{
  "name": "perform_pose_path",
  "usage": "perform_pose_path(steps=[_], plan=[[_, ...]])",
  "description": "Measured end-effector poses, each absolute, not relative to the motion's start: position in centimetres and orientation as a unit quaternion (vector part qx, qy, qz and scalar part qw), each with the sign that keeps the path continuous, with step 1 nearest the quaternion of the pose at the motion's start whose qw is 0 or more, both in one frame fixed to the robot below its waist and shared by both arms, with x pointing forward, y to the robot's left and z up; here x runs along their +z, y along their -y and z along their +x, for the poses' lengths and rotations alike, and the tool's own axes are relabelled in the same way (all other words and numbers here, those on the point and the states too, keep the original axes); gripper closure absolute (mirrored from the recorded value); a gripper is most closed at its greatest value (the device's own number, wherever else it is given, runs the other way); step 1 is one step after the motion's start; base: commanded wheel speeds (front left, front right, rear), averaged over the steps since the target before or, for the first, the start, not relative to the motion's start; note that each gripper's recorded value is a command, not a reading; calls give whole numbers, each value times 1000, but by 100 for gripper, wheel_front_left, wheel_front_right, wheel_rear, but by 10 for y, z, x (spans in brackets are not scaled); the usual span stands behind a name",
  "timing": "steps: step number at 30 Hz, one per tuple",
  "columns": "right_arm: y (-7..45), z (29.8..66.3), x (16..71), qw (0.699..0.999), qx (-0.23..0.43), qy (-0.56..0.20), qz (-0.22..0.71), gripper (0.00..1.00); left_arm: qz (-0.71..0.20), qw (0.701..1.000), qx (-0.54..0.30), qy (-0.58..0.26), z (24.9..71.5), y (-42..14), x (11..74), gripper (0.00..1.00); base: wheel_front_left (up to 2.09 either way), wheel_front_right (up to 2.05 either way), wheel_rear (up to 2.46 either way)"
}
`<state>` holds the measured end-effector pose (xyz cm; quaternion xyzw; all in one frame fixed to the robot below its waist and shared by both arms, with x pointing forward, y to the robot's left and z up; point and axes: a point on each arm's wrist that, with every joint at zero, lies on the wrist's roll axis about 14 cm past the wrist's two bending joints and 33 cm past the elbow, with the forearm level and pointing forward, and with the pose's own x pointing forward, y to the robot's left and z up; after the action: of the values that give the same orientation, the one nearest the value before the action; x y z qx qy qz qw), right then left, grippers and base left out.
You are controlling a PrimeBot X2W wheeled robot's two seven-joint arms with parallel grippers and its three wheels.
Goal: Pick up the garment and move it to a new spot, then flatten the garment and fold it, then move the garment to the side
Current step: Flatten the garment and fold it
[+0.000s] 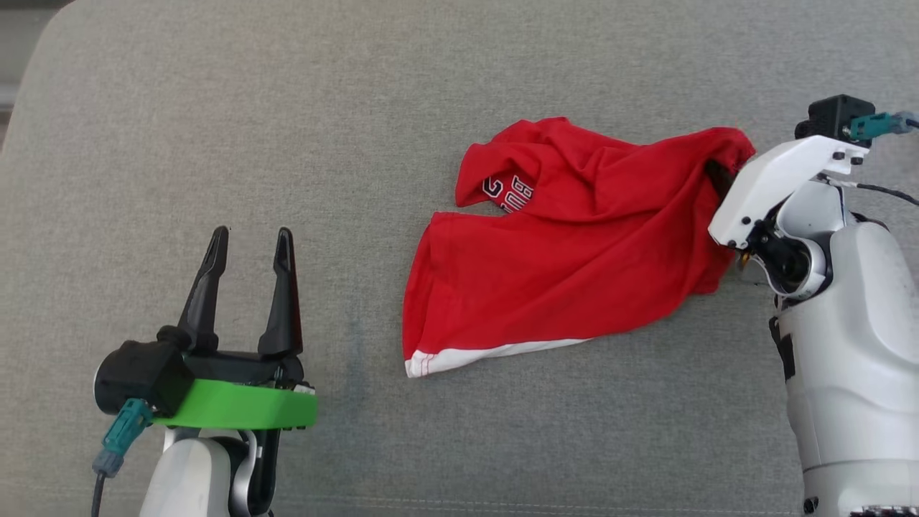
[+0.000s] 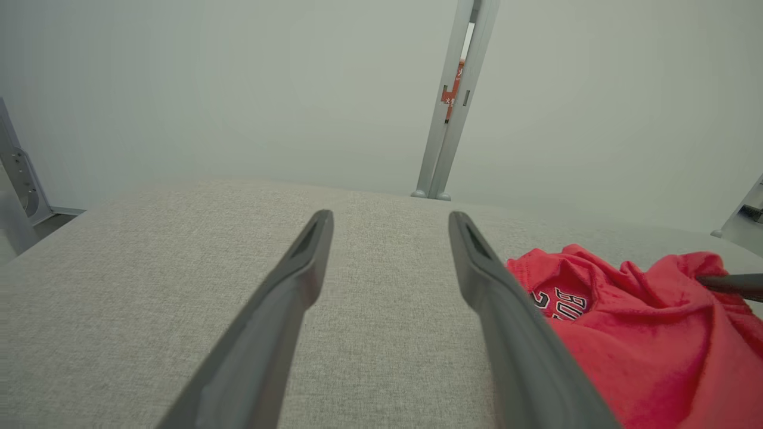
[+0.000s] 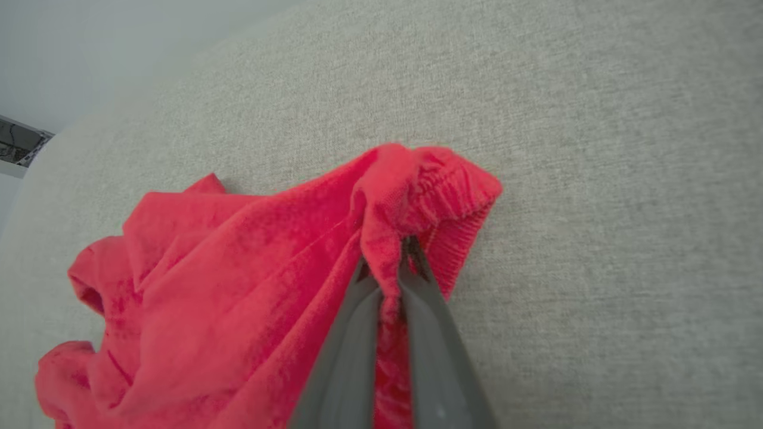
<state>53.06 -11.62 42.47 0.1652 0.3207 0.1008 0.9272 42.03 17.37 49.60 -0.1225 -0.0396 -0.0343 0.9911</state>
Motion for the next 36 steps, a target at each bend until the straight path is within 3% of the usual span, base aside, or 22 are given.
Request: perform_pose_path(steps=[10,11,12,17,23,27,36], plan=[[57,566,406,917,148,-320,188,100,-115,993,-7,29,421,-192,487,0,0,0,0],[53,567,405,916,153,-319,189,74,-115,993,-6,29,421,-193,487,0,0,0,0],[47,567,406,915,159,-318,189,0,-114,993,-4,29,421,-194,487,0,0,0,0],[32,567,427,925,191,-283,168,0,-114,993,2,36,419,-198,492,0,0,0,0],[62,549,453,943,197,-238,123,0,-116,992,0,42,412,-196,497,0,0,0,0],[97,527,472,957,177,-198,115,0,-119,992,-5,46,409,-192,500,0,0,0,0],[145,468,470,958,119,-215,146,0,-127,990,-35,56,410,-172,509,0,0,0,0]])
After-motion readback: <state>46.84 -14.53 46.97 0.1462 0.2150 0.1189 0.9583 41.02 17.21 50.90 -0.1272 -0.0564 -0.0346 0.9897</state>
